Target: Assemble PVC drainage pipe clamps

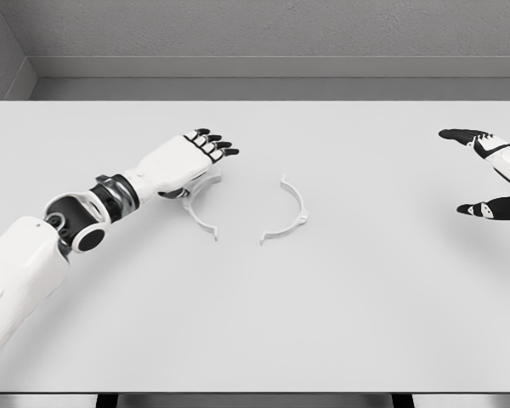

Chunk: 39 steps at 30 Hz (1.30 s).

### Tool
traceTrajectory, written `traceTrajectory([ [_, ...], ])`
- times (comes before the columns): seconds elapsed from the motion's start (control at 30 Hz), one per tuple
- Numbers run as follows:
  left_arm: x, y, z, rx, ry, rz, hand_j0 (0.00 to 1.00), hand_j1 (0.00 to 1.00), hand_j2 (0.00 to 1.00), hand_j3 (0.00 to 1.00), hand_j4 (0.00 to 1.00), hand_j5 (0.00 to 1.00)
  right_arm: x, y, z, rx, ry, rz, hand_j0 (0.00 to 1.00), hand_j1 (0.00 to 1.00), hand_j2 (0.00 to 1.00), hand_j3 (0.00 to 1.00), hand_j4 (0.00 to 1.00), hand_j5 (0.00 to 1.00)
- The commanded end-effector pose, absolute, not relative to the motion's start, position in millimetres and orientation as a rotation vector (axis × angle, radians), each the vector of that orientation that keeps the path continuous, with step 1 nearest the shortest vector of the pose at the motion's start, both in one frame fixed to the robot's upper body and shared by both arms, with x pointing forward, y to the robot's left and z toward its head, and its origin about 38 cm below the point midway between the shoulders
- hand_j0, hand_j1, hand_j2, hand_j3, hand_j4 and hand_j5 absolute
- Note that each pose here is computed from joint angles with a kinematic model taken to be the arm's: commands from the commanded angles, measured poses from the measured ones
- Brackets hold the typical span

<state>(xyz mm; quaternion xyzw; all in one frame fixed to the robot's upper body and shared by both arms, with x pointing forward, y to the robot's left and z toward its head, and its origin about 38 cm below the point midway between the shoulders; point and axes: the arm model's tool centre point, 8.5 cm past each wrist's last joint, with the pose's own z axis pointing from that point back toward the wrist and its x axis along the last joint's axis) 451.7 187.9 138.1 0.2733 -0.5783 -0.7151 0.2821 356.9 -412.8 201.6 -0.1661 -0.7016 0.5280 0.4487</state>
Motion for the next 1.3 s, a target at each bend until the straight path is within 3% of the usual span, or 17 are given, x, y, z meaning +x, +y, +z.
traceTrajectory([
  [0.0,451,186,137,0.725,-1.551,-1.918,1.00,1.00,1.00,1.00,1.00,1.00,357,-413,203,-0.408,-1.739,1.300,1.00,1.00,1.00,1.00,1.00,1.00],
  [0.63,450,174,136,0.713,-1.565,-1.922,1.00,1.00,1.00,1.00,1.00,1.00,357,-415,200,-0.405,-1.734,1.292,1.00,1.00,1.00,1.00,1.00,1.00],
  [1.27,451,194,145,0.752,-1.552,-1.917,1.00,1.00,1.00,1.00,1.00,1.00,357,-415,199,-0.404,-1.731,1.291,1.00,1.00,1.00,1.00,1.00,1.00],
])
